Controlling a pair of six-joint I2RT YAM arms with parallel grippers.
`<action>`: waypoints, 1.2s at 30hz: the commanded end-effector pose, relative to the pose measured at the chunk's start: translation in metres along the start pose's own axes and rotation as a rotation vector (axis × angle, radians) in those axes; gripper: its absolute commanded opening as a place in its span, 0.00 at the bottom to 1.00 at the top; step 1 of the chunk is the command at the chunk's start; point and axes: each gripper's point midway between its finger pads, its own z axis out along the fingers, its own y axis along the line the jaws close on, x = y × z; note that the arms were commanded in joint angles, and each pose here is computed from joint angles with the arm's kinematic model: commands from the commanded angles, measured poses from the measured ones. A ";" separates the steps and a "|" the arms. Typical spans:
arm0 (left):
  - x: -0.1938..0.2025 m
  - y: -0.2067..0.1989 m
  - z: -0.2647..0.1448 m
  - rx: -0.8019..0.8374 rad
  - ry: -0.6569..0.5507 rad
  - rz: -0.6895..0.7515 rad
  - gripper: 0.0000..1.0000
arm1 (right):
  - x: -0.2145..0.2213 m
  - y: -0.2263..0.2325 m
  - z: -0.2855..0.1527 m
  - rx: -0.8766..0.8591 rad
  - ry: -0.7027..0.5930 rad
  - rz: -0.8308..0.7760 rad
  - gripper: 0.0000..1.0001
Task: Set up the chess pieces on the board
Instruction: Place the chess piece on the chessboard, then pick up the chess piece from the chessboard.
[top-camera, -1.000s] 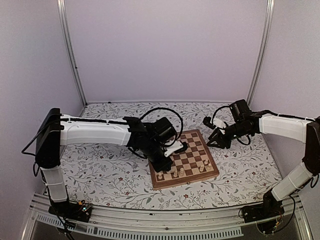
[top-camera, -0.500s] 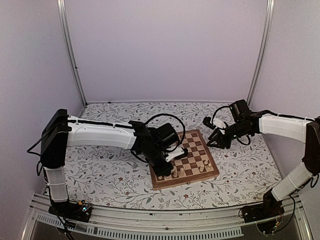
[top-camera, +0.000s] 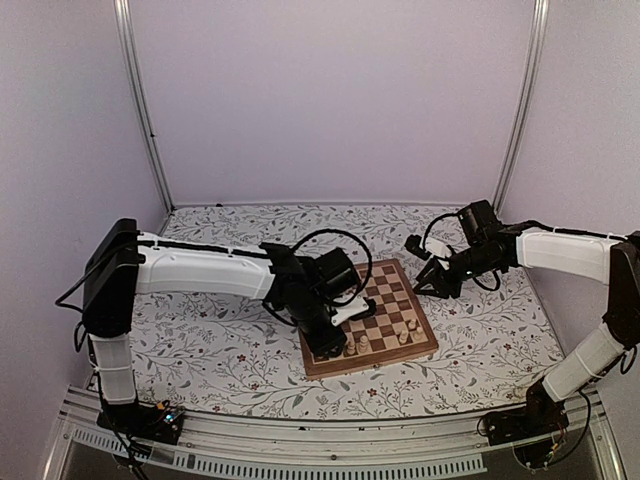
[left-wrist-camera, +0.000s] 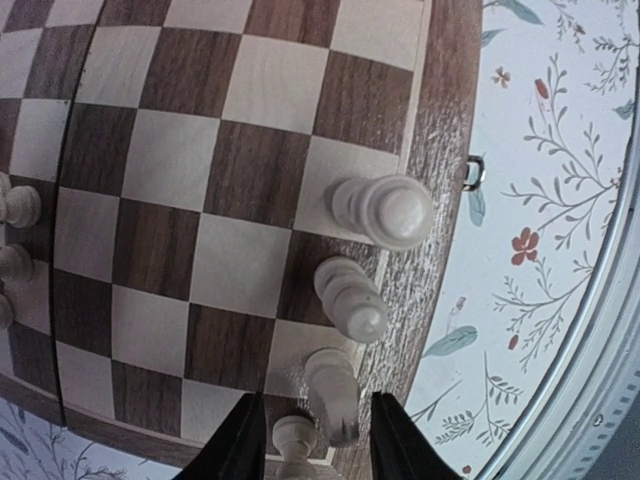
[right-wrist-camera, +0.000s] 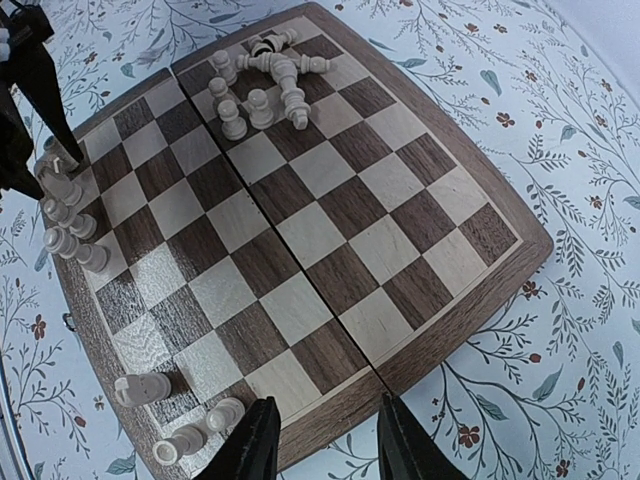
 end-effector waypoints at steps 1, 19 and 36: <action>-0.029 -0.001 -0.039 -0.048 -0.102 0.056 0.41 | 0.008 0.003 0.004 -0.022 0.017 0.010 0.36; -0.061 0.121 -0.037 -0.245 -0.194 -0.244 0.44 | 0.009 0.002 0.004 -0.014 0.027 0.008 0.36; -0.053 0.127 0.003 -0.191 -0.129 -0.225 0.30 | 0.016 0.001 0.008 -0.018 0.047 0.014 0.36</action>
